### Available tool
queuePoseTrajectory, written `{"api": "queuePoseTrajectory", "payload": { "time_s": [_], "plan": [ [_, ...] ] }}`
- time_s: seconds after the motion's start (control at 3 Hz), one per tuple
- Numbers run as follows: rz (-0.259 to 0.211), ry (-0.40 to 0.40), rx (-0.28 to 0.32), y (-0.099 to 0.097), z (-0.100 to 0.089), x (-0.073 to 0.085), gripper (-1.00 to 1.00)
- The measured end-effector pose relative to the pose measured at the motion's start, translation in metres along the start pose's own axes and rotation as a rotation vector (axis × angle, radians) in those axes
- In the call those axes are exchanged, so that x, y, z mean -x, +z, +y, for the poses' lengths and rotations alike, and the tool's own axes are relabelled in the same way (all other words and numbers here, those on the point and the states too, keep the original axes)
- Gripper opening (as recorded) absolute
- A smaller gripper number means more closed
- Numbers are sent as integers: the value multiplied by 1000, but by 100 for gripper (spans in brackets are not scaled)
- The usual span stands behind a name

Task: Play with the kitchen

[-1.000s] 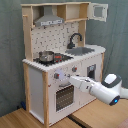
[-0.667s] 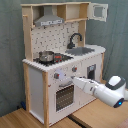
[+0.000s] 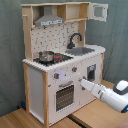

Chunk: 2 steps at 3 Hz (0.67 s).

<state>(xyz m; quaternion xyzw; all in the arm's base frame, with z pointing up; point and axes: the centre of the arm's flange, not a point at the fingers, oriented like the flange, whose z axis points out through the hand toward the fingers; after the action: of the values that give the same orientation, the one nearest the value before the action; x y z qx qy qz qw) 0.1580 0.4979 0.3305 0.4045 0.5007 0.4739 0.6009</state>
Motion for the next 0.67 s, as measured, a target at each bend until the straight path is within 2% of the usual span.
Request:
{"api": "queuePoseTrajectory", "payload": {
  "time_s": [0.67],
  "plan": [
    [-26,172,1,-31,-19,10,100]
  ]
}}
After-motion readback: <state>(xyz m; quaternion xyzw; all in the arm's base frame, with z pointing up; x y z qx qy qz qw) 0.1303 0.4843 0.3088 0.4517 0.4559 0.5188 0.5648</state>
